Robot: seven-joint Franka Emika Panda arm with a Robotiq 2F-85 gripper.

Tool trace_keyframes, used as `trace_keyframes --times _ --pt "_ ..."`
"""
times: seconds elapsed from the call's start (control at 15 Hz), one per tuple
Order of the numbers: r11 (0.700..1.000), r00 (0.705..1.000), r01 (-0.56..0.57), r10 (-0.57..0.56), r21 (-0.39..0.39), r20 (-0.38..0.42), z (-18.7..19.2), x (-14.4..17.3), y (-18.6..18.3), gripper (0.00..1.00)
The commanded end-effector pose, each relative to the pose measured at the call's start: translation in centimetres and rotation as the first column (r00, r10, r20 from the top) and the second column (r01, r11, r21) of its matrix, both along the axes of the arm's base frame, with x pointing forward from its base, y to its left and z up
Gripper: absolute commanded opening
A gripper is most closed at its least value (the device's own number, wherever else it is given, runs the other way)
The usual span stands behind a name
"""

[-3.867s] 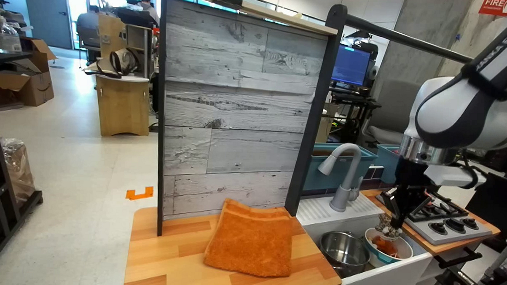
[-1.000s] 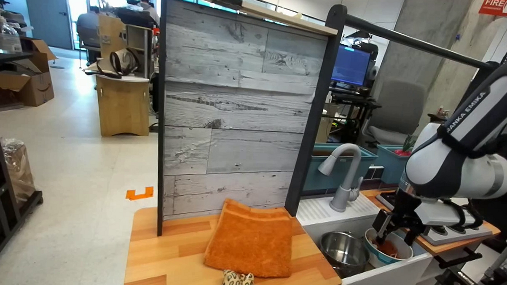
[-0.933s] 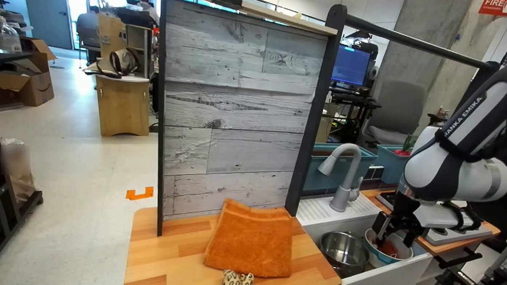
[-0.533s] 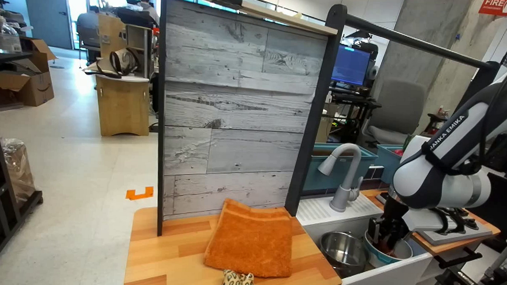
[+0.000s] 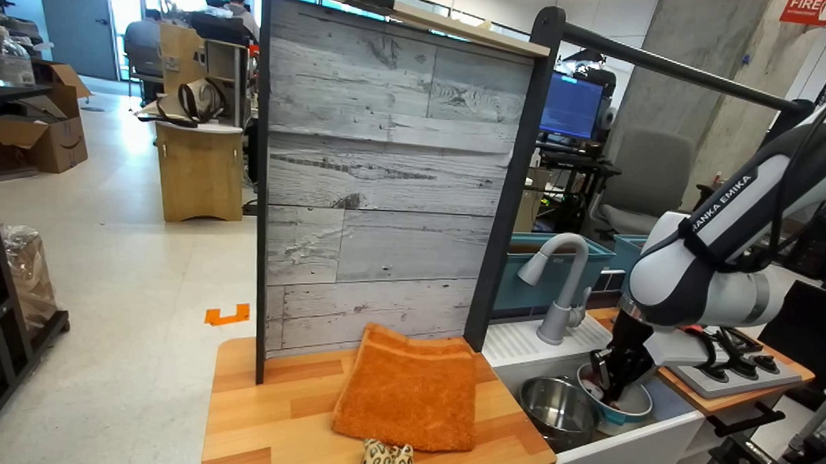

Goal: Wipe the counter with the cloth, then pick the objects in the bowls in the sink and put them on the counter and the stove

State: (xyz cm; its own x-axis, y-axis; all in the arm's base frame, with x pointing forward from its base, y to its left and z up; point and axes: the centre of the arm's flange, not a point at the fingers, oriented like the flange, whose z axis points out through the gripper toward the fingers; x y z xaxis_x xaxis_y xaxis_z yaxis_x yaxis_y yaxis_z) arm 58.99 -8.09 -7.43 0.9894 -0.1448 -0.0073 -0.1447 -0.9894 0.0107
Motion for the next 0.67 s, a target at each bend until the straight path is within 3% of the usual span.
trace_keyframes --times 0.0,0.13,0.2,0.27,0.4,0.47,0.53,0.6 --pt "0.998 0.996 -0.051 0.054 0.045 -0.064 6.8 -2.3 3.2 0.46" --pt "0.997 0.991 -0.068 0.073 0.042 -0.109 9.7 -3.8 4.8 0.27" --pt "0.996 0.988 -0.084 0.088 0.039 -0.128 11.1 -4.5 5.6 0.23" --pt "0.994 0.984 -0.104 0.109 0.044 -0.139 12.6 -5.2 6.5 0.09" --pt "0.989 0.982 -0.135 0.142 0.063 -0.124 15.5 -6.5 8.5 0.0" --pt "0.988 0.982 -0.141 0.148 0.062 -0.12 16.4 -6.6 9.3 0.0" --pt "0.992 0.985 -0.124 0.128 0.037 -0.12 16.7 -6.4 9.7 0.26" --pt "0.993 0.987 -0.114 0.115 0.014 -0.111 17.2 -6.1 9.8 0.27"
